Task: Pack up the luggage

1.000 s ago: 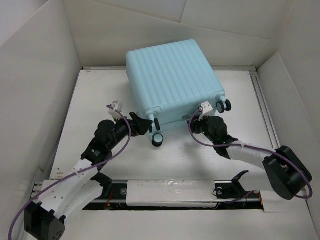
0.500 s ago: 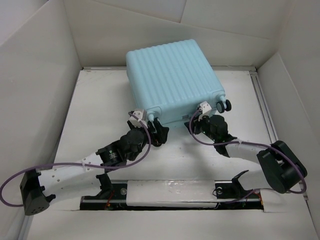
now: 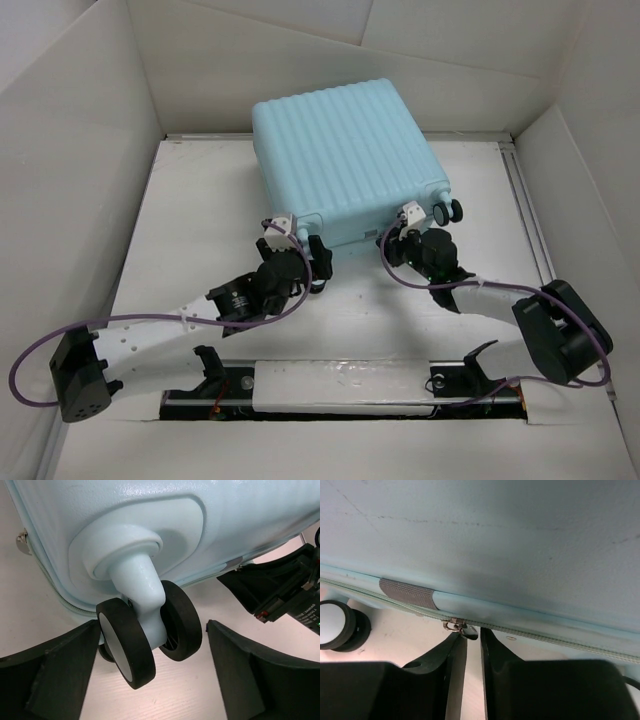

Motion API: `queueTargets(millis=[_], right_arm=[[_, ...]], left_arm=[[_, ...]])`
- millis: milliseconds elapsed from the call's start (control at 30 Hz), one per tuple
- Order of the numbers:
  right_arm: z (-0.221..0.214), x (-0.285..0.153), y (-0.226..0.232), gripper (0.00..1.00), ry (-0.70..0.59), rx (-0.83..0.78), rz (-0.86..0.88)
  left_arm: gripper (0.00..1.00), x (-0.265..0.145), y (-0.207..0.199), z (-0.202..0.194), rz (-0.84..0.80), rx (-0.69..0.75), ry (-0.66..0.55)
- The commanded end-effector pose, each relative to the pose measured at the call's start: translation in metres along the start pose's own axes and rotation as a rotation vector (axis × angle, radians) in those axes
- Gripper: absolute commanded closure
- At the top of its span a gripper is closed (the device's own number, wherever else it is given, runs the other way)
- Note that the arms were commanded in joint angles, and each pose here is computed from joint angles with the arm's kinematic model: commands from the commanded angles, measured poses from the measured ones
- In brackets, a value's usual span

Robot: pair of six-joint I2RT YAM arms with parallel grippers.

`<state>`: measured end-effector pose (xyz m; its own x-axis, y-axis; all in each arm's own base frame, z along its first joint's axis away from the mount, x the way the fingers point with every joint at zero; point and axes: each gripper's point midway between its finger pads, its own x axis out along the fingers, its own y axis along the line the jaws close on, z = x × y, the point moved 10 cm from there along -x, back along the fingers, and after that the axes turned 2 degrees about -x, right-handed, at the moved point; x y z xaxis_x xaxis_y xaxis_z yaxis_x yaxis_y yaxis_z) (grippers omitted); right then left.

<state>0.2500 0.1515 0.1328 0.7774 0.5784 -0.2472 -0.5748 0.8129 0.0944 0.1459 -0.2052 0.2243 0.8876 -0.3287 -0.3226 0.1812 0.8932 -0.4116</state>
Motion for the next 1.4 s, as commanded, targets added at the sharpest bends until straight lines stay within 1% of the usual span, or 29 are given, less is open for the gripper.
queueTargets(millis=[0, 33, 67, 100, 167, 233, 300, 333, 367, 467, 567, 667, 700, 733, 767, 800, 833, 867, 900, 933, 967, 1000, 1067, 1100, 1167, 1267, 1333, 1367], right_arm=[[0.037, 0.007, 0.0, 0.86, -0.192, -0.021, 0.026], [0.037, 0.008, 0.0, 0.87, -0.193, -0.02, 0.017], [0.041, 0.006, 0.0, 0.91, -0.212, -0.023, 0.018], [0.038, 0.005, 0.0, 0.94, -0.204, -0.013, 0.019], [0.038, 0.006, 0.002, 0.99, -0.204, -0.012, 0.008], [0.041, 0.005, 0.009, 1.0, -0.221, -0.017, 0.021], [0.037, 0.002, 0.011, 1.0, -0.22, -0.017, 0.018], [0.039, 0.001, 0.013, 1.0, -0.23, -0.017, 0.014], [0.034, 0.0, 0.018, 1.0, -0.216, -0.006, 0.03], [0.036, -0.003, 0.034, 1.0, -0.232, -0.003, 0.064], [0.03, -0.008, 0.049, 1.0, -0.219, 0.014, 0.07], [0.031, -0.01, 0.075, 1.0, -0.237, 0.048, 0.126], [0.031, -0.013, 0.092, 1.0, -0.241, 0.066, 0.177], [0.029, -0.013, 0.1, 1.0, -0.24, 0.076, 0.177], [0.026, -0.017, 0.119, 1.0, -0.241, 0.092, 0.231], [0.026, -0.015, 0.118, 1.0, -0.243, 0.103, 0.214], [0.025, -0.018, 0.137, 1.0, -0.237, 0.11, 0.264], [0.029, -0.017, 0.146, 1.0, -0.247, 0.114, 0.267], [0.027, -0.016, 0.157, 1.0, -0.241, 0.124, 0.284], [0.026, -0.022, 0.177, 1.0, -0.236, 0.121, 0.33], [0.034, -0.022, 0.189, 1.0, -0.255, 0.145, 0.323], [0.029, -0.022, 0.198, 1.0, -0.241, 0.14, 0.331], [0.027, -0.029, 0.223, 1.0, -0.245, 0.187, 0.36], [0.035, -0.031, 0.233, 1.0, -0.301, 0.22, 0.386], [0.024, -0.03, 0.25, 1.0, -0.302, 0.276, 0.403], [0.022, -0.022, 0.268, 1.0, -0.4, 0.37, 0.436], [0.024, -0.016, 0.28, 1.0, -0.453, 0.429, 0.46], [0.015, -0.009, 0.284, 1.0, -0.461, 0.466, 0.462]], left_arm=[[0.18, -0.002, -0.012, 0.023, -0.01, -0.049, -0.075], [0.23, -0.002, -0.014, 0.026, -0.016, -0.056, -0.081], [0.25, -0.002, -0.014, 0.027, -0.009, -0.056, -0.087], [0.27, -0.002, -0.014, 0.027, -0.009, -0.056, -0.087], [0.36, -0.002, -0.014, 0.027, -0.013, -0.053, -0.092], [0.47, 0.0, -0.014, 0.026, -0.001, -0.047, -0.093], [0.62, -0.001, -0.015, 0.029, -0.006, -0.043, -0.099], [0.74, 0.001, -0.015, 0.028, 0.006, -0.038, -0.099], [0.81, 0.001, -0.015, 0.028, 0.006, -0.038, -0.099], [1.0, 0.002, -0.017, 0.029, 0.006, -0.038, -0.099], [1.0, 0.001, -0.02, 0.028, -0.034, -0.025, -0.081], [1.0, 0.0, -0.028, 0.031, -0.097, -0.048, -0.076], [1.0, 0.002, -0.031, 0.028, -0.124, -0.046, -0.056], [1.0, 0.002, -0.035, 0.029, -0.141, -0.047, -0.045], [1.0, 0.0, -0.04, 0.032, -0.184, -0.057, -0.037], [1.0, 0.002, -0.041, 0.028, -0.193, -0.05, -0.019], [1.0, 0.0, -0.047, 0.033, -0.227, -0.066, -0.027], [1.0, 0.002, -0.048, 0.03, -0.24, -0.058, -0.005], [1.0, 0.003, -0.054, 0.032, -0.264, -0.063, -0.002], [1.0, -0.001, -0.061, 0.038, -0.306, -0.073, 0.004], [1.0, 0.0, -0.064, 0.038, -0.319, -0.081, 0.016], [1.0, -0.001, -0.065, 0.037, -0.338, -0.079, 0.03], [1.0, -0.006, -0.076, 0.047, -0.408, -0.11, 0.033], [1.0, -0.01, -0.078, 0.048, -0.43, -0.125, 0.042], [1.0, -0.018, -0.086, 0.056, -0.512, -0.168, 0.056], [1.0, -0.035, -0.094, 0.07, -0.611, -0.235, 0.069], [1.0, -0.045, -0.099, 0.08, -0.681, -0.285, 0.057], [1.0, -0.05, -0.1, 0.08, -0.72, -0.302, 0.075]])
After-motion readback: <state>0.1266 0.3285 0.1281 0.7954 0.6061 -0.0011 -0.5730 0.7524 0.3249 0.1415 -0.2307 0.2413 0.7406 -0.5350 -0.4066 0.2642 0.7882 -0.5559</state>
